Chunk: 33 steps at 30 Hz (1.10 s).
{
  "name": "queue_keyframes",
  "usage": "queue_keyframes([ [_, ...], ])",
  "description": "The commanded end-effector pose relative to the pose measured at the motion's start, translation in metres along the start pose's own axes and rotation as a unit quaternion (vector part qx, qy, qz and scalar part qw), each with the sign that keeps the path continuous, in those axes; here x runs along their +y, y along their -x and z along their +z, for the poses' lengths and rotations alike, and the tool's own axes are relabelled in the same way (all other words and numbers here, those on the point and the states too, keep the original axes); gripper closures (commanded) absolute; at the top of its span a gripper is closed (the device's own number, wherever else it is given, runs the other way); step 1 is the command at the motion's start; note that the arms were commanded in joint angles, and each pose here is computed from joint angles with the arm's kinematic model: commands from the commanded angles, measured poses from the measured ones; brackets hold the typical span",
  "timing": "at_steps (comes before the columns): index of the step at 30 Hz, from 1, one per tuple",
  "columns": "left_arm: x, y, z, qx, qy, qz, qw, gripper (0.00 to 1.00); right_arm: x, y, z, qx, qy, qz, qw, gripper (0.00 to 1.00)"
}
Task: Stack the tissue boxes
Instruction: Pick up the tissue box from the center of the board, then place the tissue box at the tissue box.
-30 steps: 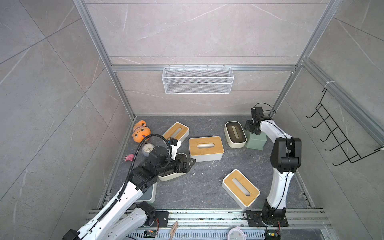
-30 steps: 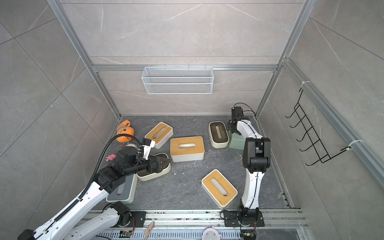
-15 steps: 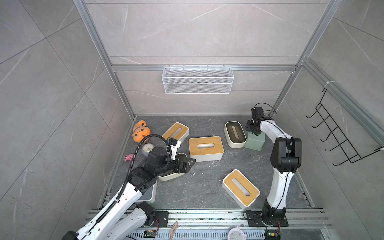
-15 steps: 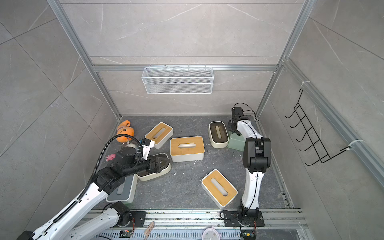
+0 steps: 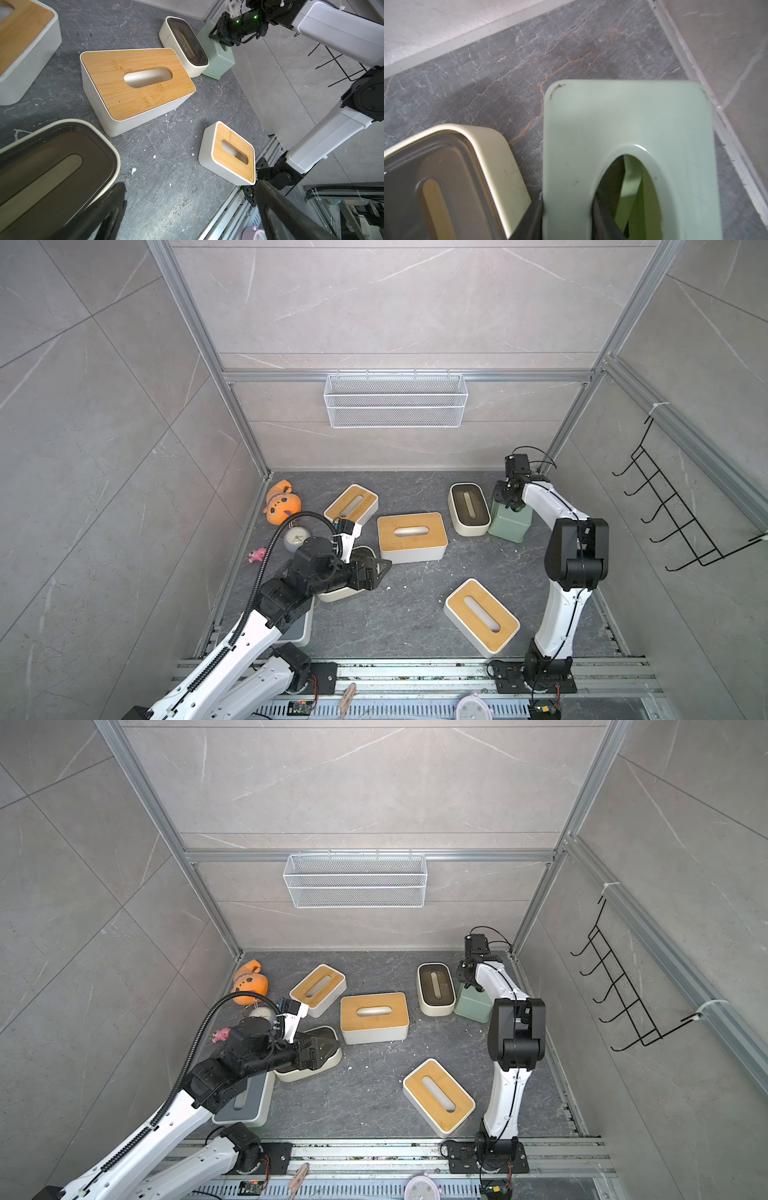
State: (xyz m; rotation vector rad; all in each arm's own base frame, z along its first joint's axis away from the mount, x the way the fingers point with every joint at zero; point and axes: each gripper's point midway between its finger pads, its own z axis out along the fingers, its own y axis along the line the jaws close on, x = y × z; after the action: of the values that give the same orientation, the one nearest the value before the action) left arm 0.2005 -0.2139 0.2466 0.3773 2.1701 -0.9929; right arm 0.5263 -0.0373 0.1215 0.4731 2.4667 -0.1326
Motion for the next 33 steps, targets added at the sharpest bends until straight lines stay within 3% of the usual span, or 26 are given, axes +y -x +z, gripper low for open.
queue_keyframes([
  [1,-0.004,0.008,-0.004,-0.021,-0.003,0.01,1.0,0.0,-0.01,0.028,-0.046,-0.051,-0.009,0.016,0.999,0.71],
  [8,-0.003,0.009,-0.007,-0.03,0.002,0.013,0.999,0.0,-0.009,0.054,-0.105,-0.107,0.025,0.038,0.993,0.72],
  [16,-0.003,0.009,-0.003,-0.027,-0.001,0.016,1.0,0.0,0.037,0.05,-0.186,-0.174,0.124,0.005,0.977,0.71],
  [24,-0.001,0.014,-0.013,-0.06,0.006,0.023,0.998,0.0,0.091,0.008,-0.265,-0.216,0.229,-0.108,0.943,0.7],
  [28,-0.002,0.016,-0.017,-0.072,0.007,0.026,0.997,0.0,0.104,-0.019,-0.291,-0.218,0.284,-0.138,0.923,0.7],
  [33,-0.002,0.017,-0.019,-0.077,0.007,0.03,0.997,0.0,0.134,-0.051,-0.313,-0.216,0.327,-0.232,0.891,0.7],
])
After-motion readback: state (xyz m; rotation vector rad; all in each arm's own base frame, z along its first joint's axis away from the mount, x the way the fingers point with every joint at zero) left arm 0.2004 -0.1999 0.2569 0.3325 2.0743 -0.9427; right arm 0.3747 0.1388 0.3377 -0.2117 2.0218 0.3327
